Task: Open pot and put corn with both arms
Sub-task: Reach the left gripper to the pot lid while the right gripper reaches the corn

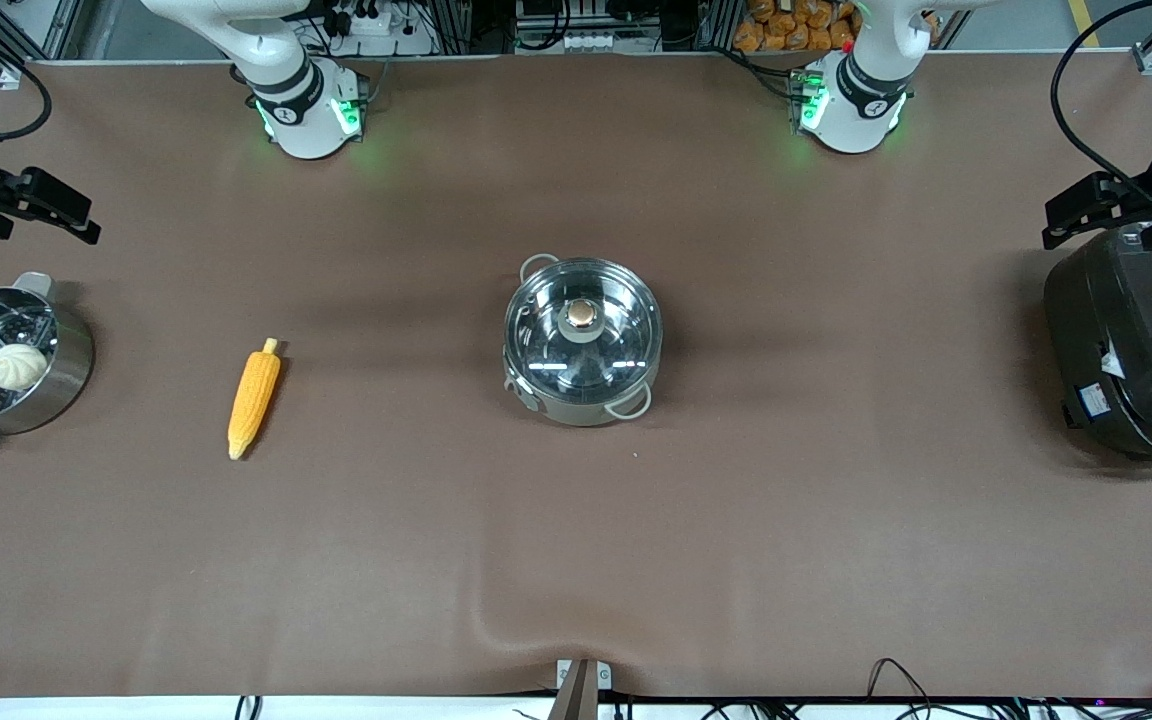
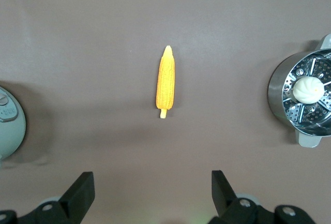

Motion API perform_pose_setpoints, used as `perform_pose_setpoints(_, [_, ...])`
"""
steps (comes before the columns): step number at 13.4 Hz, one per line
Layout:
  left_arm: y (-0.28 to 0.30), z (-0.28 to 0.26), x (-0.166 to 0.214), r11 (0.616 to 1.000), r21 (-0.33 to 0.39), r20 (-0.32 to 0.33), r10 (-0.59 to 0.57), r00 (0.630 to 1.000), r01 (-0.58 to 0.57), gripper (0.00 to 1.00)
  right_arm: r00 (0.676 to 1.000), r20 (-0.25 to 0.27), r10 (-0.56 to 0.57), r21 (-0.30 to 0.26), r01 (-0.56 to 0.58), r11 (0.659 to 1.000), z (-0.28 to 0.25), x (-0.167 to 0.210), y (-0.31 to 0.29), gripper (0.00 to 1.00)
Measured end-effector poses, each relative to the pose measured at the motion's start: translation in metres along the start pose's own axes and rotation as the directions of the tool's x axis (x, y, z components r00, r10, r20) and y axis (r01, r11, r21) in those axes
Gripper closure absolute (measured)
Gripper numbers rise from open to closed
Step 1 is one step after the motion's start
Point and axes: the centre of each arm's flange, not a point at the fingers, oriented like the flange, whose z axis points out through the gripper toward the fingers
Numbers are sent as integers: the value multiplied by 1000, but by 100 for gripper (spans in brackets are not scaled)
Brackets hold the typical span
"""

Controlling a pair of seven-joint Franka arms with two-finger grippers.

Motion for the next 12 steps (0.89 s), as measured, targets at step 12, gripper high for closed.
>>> perform_pose_setpoints(12, [193, 48, 29, 996, -67, -16, -60, 998, 59, 0, 1000, 6, -1, -1, 1, 1000, 10, 6, -1, 0])
